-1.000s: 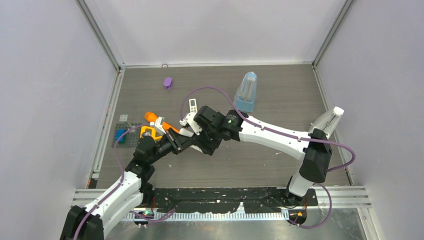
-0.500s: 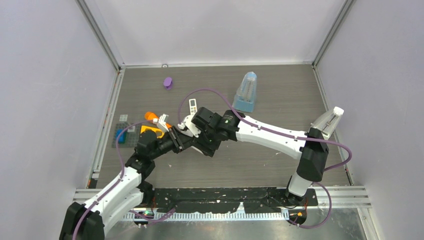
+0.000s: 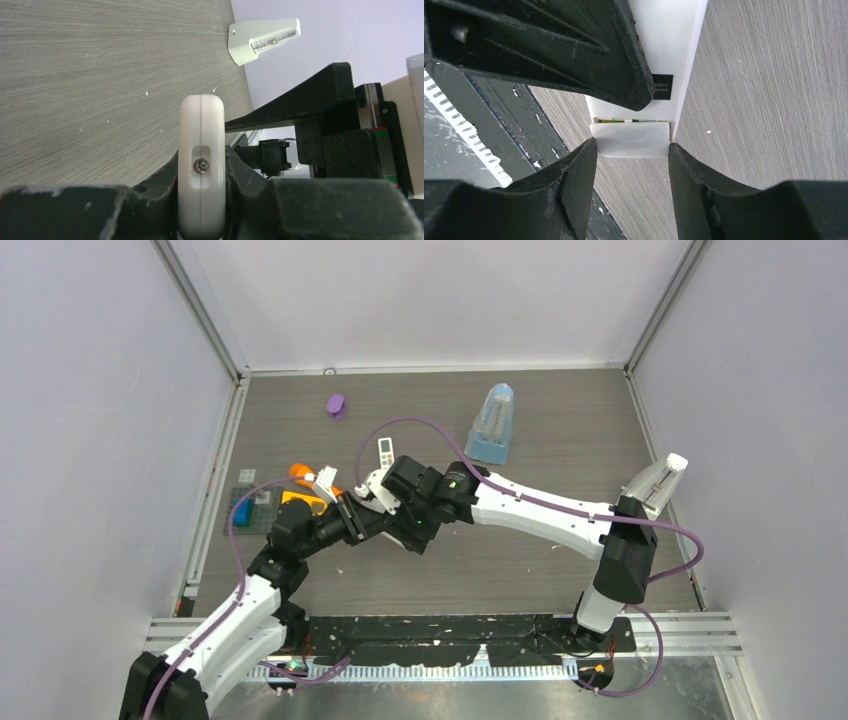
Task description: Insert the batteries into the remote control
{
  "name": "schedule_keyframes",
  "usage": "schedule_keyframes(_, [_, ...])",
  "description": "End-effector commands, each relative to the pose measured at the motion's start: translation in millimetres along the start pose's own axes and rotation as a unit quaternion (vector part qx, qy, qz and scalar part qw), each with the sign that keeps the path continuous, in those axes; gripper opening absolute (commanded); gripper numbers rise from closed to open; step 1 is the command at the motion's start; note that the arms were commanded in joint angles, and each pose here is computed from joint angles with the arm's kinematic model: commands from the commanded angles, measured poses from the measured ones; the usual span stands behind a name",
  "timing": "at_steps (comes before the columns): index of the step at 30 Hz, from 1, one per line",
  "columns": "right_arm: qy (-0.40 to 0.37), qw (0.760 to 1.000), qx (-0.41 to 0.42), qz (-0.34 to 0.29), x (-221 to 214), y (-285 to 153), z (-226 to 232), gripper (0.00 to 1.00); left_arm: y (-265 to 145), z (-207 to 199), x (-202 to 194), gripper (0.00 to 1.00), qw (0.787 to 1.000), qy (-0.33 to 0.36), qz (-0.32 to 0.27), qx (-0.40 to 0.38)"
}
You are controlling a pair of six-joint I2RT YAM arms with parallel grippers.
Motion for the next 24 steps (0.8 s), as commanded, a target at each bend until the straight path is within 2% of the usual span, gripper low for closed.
schedule_keyframes(1, [0.005,0.999,-0.015,-0.042,15.4,-7.0,-4.0,0.54,-8.4,-39.1,16.9,0.00,0.993,0.084,-0.005,-0.082])
schedule_keyframes(24, [0.025,0.998,-0.031,-0.043,24.1,-10.2,-7.6,0.53,-8.4,-40.4,20.7,0.00,0.992,0.108,0.006,-0.066])
Point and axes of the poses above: each gripper's point midway between its finger pads, its own y axis out along the fingers, its own z axis along the line the jaws close on, x = y × z, the point moved 7 cm from there along -y, back along the fingers, and after that the axes turned 11 degrees about y, right-handed, at the moved point
